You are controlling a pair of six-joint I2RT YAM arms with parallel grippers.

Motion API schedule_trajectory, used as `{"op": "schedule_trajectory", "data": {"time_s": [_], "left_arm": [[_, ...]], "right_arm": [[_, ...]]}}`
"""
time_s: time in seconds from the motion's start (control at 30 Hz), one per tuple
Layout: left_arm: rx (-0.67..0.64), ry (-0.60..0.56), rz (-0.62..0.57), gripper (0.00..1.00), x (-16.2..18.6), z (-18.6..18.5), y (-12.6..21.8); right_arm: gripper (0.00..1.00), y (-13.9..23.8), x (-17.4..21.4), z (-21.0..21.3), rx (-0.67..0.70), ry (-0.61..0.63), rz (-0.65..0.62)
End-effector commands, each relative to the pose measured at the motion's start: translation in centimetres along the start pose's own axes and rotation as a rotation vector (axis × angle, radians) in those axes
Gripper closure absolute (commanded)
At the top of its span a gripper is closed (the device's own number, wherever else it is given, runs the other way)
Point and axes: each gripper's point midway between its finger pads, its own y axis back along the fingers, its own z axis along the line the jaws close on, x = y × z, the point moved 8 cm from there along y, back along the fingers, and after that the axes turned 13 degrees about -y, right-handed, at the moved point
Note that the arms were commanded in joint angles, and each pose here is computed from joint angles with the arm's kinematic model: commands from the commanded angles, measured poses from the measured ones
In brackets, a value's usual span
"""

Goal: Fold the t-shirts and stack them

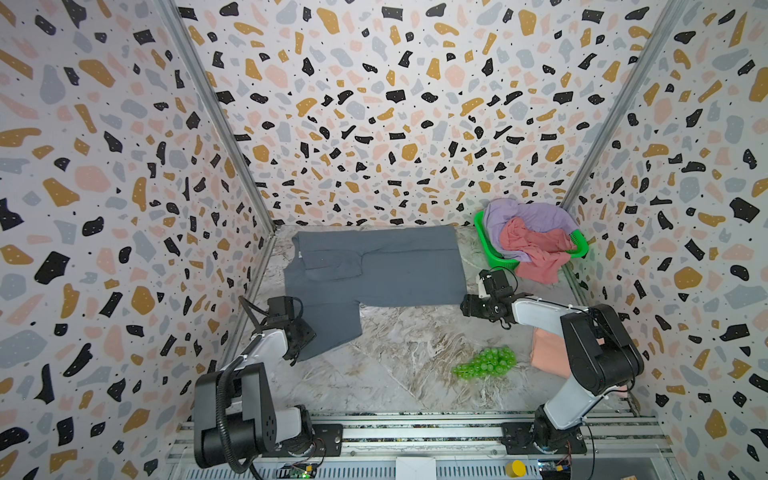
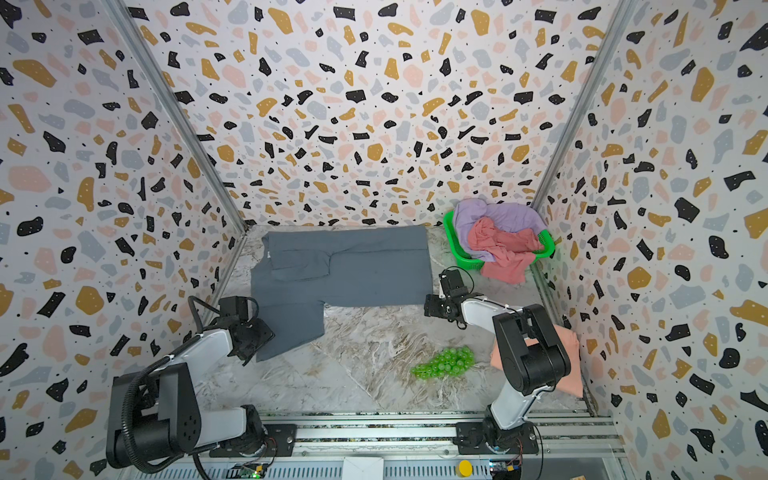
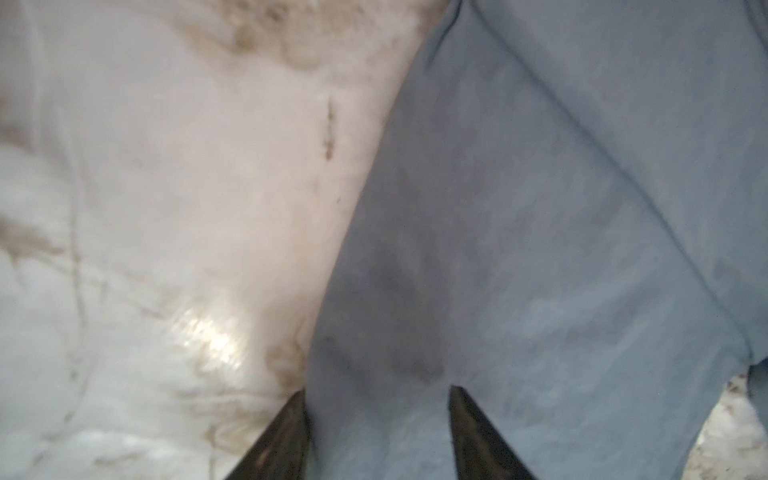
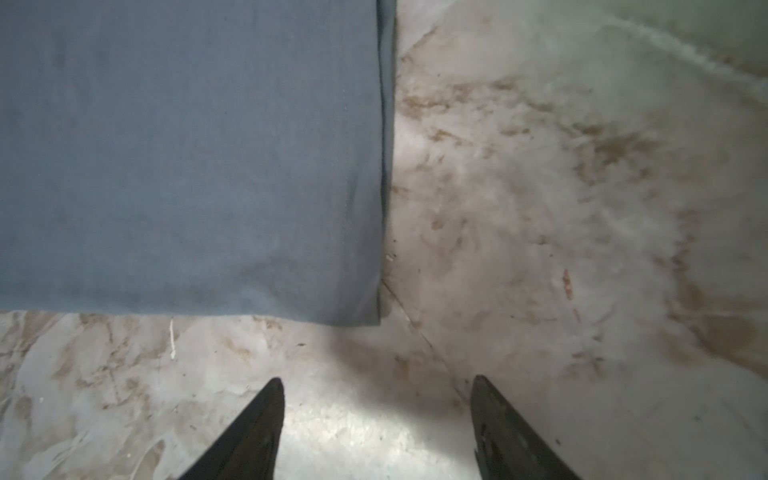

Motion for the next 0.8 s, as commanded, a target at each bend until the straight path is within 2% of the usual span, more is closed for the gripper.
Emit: {"op": "schedule_trajectory", "data": {"time_s": [0.0, 0.1, 0.2, 0.3, 0.4, 0.47, 0.53, 0.63, 0.77], "left_arm": [[0.038, 0.01, 0.131, 0.62, 2.3, 0.3, -1.7], [0.047, 0.008, 0.127, 0.71, 2.3, 0.2, -1.5], [0.066, 0.013, 0.092, 0.75, 1.7, -0.1, -0.8], [0.078, 0.02, 0.054, 0.77, 0.9, -0.4, 0.1], [0.078, 0.021, 0.035, 0.8, 0.3, -0.6, 0.8], [0.081, 0.021, 0.028, 0.9, 0.2, -0.7, 1.3], [0.066, 0.024, 0.021, 1.0, 0.3, -0.5, 2.1], [-0.009, 0.031, 0.019, 1.0, 0.9, 0.3, 4.0], [-0.057, 0.026, -0.005, 1.0, 1.4, 0.7, 7.2]], "right_arm": [[0.29, -1.2, -0.7, 0.6, 0.024, -0.011, -0.007], [0.31, -2.0, -0.8, 1.5, 0.027, 0.005, 0.012], [0.37, -3.3, 0.1, 2.0, 0.085, 0.034, 0.057], [0.53, -4.4, 1.2, 2.0, 0.197, 0.084, 0.102], [0.68, -4.1, 2.1, 1.4, 0.241, 0.089, 0.119], [0.83, -3.4, 2.6, 1.0, 0.248, 0.083, 0.124], [0.91, -2.6, 2.8, 1.0, 0.235, 0.089, 0.121], [0.96, -0.7, 3.2, 1.2, 0.179, 0.105, 0.115], [0.97, 1.8, 3.4, 1.7, 0.108, 0.165, 0.12]]}}
